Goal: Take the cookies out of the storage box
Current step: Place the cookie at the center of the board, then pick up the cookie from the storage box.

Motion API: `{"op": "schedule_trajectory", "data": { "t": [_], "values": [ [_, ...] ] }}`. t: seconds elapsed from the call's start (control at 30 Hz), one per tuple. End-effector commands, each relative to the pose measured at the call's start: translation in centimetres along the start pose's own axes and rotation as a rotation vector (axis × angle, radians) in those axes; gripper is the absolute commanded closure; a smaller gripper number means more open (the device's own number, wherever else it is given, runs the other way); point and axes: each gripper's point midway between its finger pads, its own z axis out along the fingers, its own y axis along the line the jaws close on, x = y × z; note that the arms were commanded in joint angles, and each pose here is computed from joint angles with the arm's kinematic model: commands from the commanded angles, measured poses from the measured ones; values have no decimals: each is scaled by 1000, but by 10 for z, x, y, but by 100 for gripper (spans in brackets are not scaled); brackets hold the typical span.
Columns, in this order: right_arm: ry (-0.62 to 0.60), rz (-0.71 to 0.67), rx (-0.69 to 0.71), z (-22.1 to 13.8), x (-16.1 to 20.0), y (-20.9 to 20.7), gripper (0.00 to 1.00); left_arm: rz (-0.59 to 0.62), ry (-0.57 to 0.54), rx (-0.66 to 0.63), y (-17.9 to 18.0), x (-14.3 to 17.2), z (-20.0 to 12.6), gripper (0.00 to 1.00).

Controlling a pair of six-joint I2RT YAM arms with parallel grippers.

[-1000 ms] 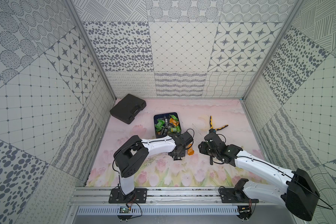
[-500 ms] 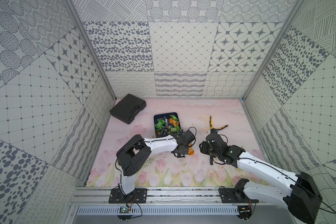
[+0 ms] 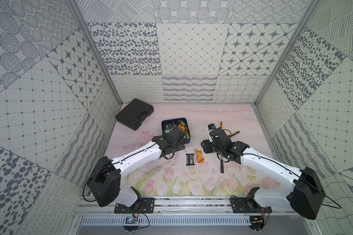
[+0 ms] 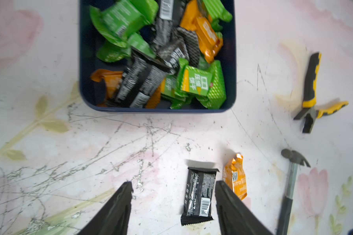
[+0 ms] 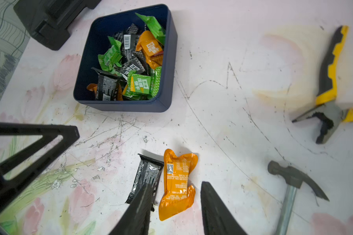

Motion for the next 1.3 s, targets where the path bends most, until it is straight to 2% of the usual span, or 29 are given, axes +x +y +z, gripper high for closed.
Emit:
{"op": "schedule_trajectory", "data": {
  "t": [0.0,0.17,0.33,0.5,0.73,1.27],
  "values": [
    [-48,-204,-96,10,-25,29,56,-228,-26,-79,53,-18,-11,32],
    [-45,-362,-196,33,-36,62,54,-403,2,-154,100,-14,-14,33],
    [-49,-583,-291,57,-39,105,53,-586,8,-249,140,-3,-21,34],
    [-30,-695,-338,85,-37,138,52,-677,19,-313,164,8,-25,35],
    [1,-615,-292,123,-51,148,53,-703,45,-343,176,17,-28,36],
    [35,-589,-196,187,-62,148,63,-701,60,-353,184,20,-32,36]
  ]
}}
